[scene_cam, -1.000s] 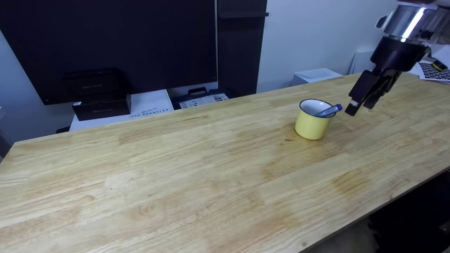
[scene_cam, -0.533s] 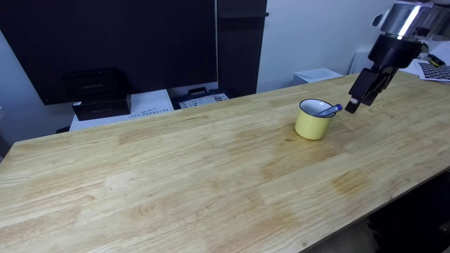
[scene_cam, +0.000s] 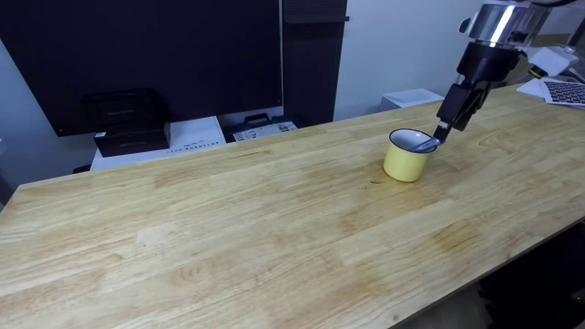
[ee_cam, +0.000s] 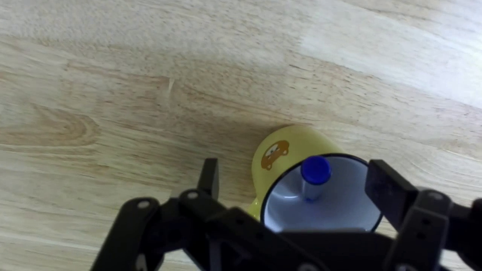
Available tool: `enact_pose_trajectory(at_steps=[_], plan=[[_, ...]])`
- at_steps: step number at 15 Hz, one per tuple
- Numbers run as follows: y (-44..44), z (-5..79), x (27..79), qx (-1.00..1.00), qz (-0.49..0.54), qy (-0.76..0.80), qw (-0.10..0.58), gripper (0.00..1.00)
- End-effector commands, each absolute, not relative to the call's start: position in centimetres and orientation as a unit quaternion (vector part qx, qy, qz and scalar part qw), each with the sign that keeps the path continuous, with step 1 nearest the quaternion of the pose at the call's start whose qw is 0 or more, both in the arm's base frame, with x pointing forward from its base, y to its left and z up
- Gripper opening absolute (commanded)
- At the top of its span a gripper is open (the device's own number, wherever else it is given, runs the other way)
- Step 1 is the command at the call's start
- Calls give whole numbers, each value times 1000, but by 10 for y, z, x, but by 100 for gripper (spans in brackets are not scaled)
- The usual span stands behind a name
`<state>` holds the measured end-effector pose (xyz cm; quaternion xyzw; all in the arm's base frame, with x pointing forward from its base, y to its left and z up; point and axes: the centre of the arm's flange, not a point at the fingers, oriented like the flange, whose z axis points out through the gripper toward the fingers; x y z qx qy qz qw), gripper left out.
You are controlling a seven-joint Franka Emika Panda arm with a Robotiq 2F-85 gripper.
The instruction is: Remove the blue marker from the yellow mug
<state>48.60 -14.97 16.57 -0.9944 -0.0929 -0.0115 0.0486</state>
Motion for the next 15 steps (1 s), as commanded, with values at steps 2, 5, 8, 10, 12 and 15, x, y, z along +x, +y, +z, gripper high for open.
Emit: enact_pose_trajectory(at_steps=[2, 5, 8, 10, 12, 15], plan=[[-136, 166, 524, -993, 5, -104, 47, 100], [-127, 166, 527, -993, 8, -109, 49, 100], [-122, 164, 524, -993, 8, -109, 51, 100], [-120, 163, 521, -993, 8, -109, 52, 100], [-118, 163, 519, -993, 6, -107, 52, 100], [-119, 163, 516, -993, 4, -103, 52, 67]])
